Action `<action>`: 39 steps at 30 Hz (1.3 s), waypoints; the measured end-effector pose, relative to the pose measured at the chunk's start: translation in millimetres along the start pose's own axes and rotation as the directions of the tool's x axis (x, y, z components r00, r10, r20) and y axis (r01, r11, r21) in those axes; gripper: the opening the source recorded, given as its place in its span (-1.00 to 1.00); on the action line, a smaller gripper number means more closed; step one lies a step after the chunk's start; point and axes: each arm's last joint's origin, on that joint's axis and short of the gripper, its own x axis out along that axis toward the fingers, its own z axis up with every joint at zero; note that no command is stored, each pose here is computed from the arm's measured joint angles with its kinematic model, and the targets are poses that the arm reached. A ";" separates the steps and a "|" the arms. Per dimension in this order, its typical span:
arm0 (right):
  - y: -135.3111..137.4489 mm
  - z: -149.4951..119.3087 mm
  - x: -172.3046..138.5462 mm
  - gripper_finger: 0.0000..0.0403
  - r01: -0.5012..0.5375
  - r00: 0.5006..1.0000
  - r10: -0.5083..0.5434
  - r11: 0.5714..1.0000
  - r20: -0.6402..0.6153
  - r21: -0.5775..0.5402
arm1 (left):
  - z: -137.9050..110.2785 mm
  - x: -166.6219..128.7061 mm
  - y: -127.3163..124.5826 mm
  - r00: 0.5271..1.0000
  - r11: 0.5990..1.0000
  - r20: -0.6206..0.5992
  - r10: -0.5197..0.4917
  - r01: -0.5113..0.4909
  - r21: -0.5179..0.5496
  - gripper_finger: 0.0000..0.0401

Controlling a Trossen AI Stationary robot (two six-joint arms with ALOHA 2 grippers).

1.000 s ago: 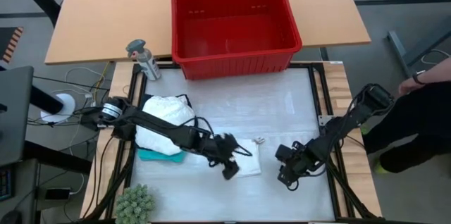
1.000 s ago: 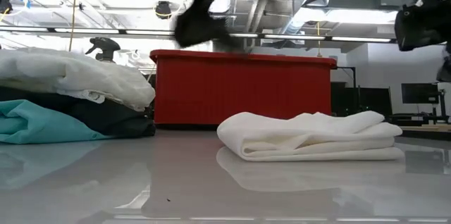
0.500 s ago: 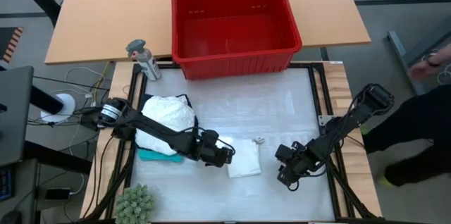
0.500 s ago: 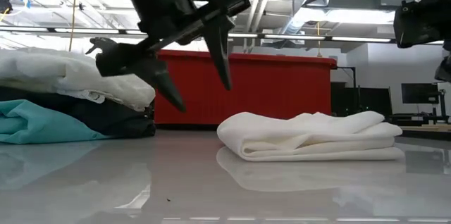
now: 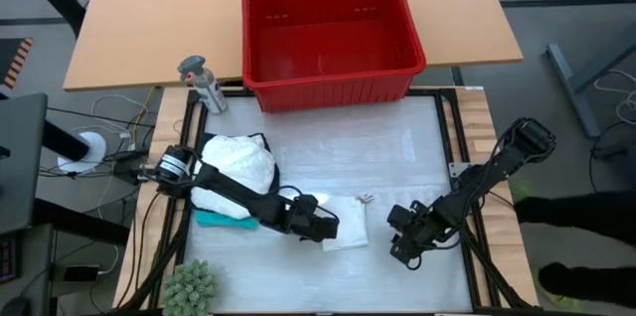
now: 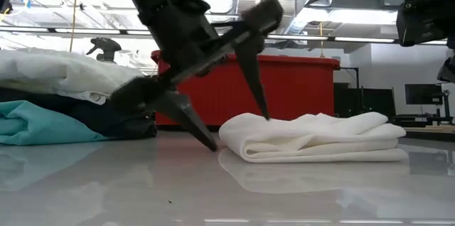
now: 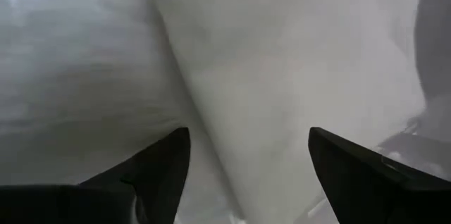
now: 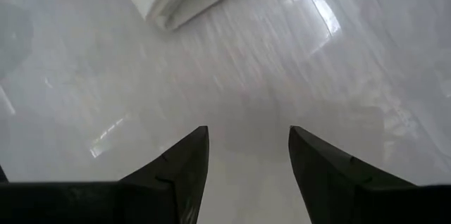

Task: Fold laundry
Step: Stack the folded white shorts on top of the folded white dress

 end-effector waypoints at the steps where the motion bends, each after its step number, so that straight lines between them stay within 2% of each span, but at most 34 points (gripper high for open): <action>1: 0.3 0.1 -0.1 0.10 -0.003 1.000 0.003 1.000 0.001 0.000 | -0.2 0.7 -0.2 1.000 1.000 0.001 -0.004 0.004 -0.005 0.40; 6: 0.7 0.4 -0.1 0.10 -0.008 1.000 0.008 1.000 0.003 -0.005 | -5.4 18.3 -4.4 0.994 0.994 -0.045 -0.104 0.102 -0.050 0.26; 9: 0.7 0.4 0.0 0.10 -0.007 1.000 0.008 1.000 0.003 -0.006 | -4.2 22.8 -3.7 0.992 0.994 -0.076 -0.100 0.095 -0.056 0.05; 13: 1.0 0.5 0.0 0.10 -0.010 1.000 0.010 1.000 0.004 -0.005 | 0.2 24.4 -0.8 0.995 0.996 -0.079 -0.064 0.059 -0.067 -0.31; 17: 1.0 0.5 0.0 0.10 -0.010 1.000 0.010 1.000 0.004 -0.005 | 2.3 26.2 1.5 0.998 0.996 -0.027 -0.049 0.047 -0.073 -0.79; 19: 1.0 0.5 0.0 0.10 -0.010 1.000 0.010 1.000 0.004 -0.005 | 3.4 26.9 1.9 0.999 0.996 -0.007 -0.048 0.047 -0.073 -0.94; 26: 1.0 0.5 0.0 0.10 -0.010 1.000 0.010 1.000 0.004 -0.005 | 10.3 18.1 -9.2 0.991 0.991 0.001 -0.130 0.130 -0.023 -0.99; 31: 0.9 0.4 0.0 0.10 -0.009 1.000 0.009 1.000 0.004 -0.006 | 17.1 -11.3 -28.5 0.973 0.973 -0.010 -0.230 0.230 0.003 -1.00; 39: 1.2 0.1 -0.1 0.10 -0.011 1.000 0.011 1.000 0.003 -0.007 | 44.1 -62.7 -37.7 0.974 0.976 0.077 -0.211 0.207 0.064 -1.00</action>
